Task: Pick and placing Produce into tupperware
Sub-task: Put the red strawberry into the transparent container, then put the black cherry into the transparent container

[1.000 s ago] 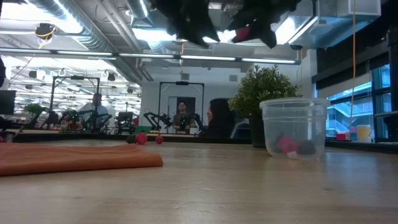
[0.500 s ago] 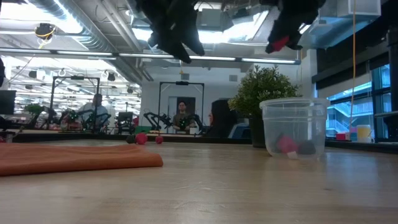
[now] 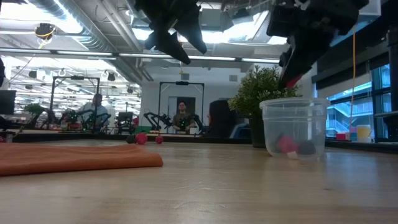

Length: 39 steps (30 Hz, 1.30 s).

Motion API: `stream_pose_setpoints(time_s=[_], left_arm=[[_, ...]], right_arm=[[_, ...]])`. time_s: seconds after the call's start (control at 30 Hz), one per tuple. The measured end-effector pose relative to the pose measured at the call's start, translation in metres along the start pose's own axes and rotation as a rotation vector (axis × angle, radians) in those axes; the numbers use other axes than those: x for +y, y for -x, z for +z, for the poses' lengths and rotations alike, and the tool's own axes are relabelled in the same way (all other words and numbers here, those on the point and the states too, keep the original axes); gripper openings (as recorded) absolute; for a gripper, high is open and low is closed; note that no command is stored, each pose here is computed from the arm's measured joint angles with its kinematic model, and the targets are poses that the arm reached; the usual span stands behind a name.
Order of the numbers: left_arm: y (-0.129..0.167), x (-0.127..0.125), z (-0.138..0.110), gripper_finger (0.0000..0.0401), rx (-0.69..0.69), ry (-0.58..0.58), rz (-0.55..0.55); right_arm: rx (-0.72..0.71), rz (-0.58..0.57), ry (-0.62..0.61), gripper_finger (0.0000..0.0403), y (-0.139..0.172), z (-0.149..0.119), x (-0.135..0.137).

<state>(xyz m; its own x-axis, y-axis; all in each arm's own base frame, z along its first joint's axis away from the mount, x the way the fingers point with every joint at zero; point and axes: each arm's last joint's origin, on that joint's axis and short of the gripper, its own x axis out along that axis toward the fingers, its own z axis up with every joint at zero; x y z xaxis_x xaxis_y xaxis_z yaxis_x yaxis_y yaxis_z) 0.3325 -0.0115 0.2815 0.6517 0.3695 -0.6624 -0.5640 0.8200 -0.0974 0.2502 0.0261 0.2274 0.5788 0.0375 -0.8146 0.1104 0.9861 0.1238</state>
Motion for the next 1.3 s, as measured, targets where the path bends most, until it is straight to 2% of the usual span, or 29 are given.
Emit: stream_pose_setpoints(time_s=[0.23,0.47,0.63,0.73,0.9,1.0,1.13,1.2,1.3], left_arm=[[0.003,-0.007,-0.004,0.029,0.003,-0.013,-0.019],[0.005,-0.01,-0.006,0.029,0.007,-0.022,-0.025],[0.005,-0.009,-0.009,0.029,0.033,-0.031,-0.025],[0.007,-0.008,-0.017,0.029,0.115,-0.014,-0.015],[0.016,-0.005,-0.041,0.029,0.363,0.084,0.019],[0.026,-0.002,-0.057,0.029,0.526,0.179,0.108],[0.045,0.002,-0.078,0.029,0.712,0.286,0.287],[0.053,0.0,-0.086,0.029,0.769,0.29,0.328],[0.062,-0.009,-0.095,0.029,0.78,0.25,0.309]], right_arm=[[0.063,-0.014,-0.017,0.0151,-0.014,-0.022,-0.005],[0.053,-0.012,-0.031,0.0229,-0.015,-0.022,-0.005],[0.053,-0.012,-0.03,0.0251,-0.015,-0.022,-0.005],[0.053,-0.012,-0.029,0.0252,-0.015,-0.022,-0.005],[0.053,-0.012,-0.031,0.0247,-0.014,-0.022,-0.005],[0.042,-0.01,-0.031,0.0247,-0.012,-0.018,-0.004],[0.011,-0.001,-0.026,0.0247,-0.007,-0.009,-0.002],[-0.009,0.004,-0.002,0.0247,-0.004,-0.003,0.0],[-0.045,0.012,0.028,0.0247,0.002,0.006,0.002]])
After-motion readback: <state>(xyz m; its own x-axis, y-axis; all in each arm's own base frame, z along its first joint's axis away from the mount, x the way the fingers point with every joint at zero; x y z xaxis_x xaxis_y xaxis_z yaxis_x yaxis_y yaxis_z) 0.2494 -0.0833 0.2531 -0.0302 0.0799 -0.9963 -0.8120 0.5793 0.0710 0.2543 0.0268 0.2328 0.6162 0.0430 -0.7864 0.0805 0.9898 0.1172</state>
